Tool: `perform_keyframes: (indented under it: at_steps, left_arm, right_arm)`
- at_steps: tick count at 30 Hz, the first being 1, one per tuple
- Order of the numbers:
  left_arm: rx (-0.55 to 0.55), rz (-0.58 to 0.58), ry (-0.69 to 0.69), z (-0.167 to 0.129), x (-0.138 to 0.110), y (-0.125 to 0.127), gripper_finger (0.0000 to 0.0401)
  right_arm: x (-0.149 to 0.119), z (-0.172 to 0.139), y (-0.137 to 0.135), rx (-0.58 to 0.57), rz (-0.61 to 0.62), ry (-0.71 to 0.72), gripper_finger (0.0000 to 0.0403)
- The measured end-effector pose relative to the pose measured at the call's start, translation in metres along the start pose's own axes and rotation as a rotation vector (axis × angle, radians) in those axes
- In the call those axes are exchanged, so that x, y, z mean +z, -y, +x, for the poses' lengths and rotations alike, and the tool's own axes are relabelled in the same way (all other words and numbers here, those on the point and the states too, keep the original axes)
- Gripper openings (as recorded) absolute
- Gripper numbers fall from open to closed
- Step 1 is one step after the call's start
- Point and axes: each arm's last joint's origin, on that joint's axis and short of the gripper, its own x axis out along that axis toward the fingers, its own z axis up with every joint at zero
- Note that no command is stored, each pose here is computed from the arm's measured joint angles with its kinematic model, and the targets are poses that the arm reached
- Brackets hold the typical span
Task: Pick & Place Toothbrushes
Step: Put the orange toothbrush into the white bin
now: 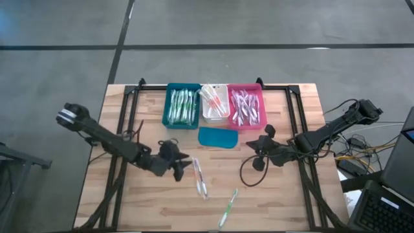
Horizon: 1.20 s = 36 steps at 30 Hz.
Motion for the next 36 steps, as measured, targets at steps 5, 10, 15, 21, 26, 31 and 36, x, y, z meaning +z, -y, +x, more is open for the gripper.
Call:
perform_keyframes:
  at_steps: [5,10,15,21,26,31,36]
  left_arm:
    - [-0.016,0.144,-0.025,0.004,-0.007,0.012,0.0167]
    - [-0.151,0.544,-0.159,0.023,-0.018,0.032,0.0167]
    - [-0.352,0.922,-0.254,0.043,-0.030,0.053,0.0167]
    - [-0.404,1.202,-0.393,0.060,-0.035,0.071,0.0167]
    - [-0.364,1.363,-0.546,0.067,-0.036,0.078,0.0167]
    - [-0.369,1.434,-0.576,0.075,-0.036,0.084,0.0167]
    - [-0.366,1.477,-0.579,0.080,-0.038,0.083,0.0167]
  right_arm:
    - [0.001,0.000,-0.001,0.005,0.008,0.008,0.0008]
    - [0.001,0.000,-0.001,0.005,0.008,0.008,0.0008]
    - [0.001,0.000,-0.001,0.005,0.008,0.008,0.0008]
    - [0.001,0.000,0.000,0.004,0.007,0.007,0.0008]
    - [0.001,0.000,-0.001,0.004,0.006,0.007,0.0008]
    - [0.001,0.000,-0.001,0.004,0.007,0.007,0.0008]
    - [0.001,0.000,0.000,0.004,0.006,0.006,0.0008]
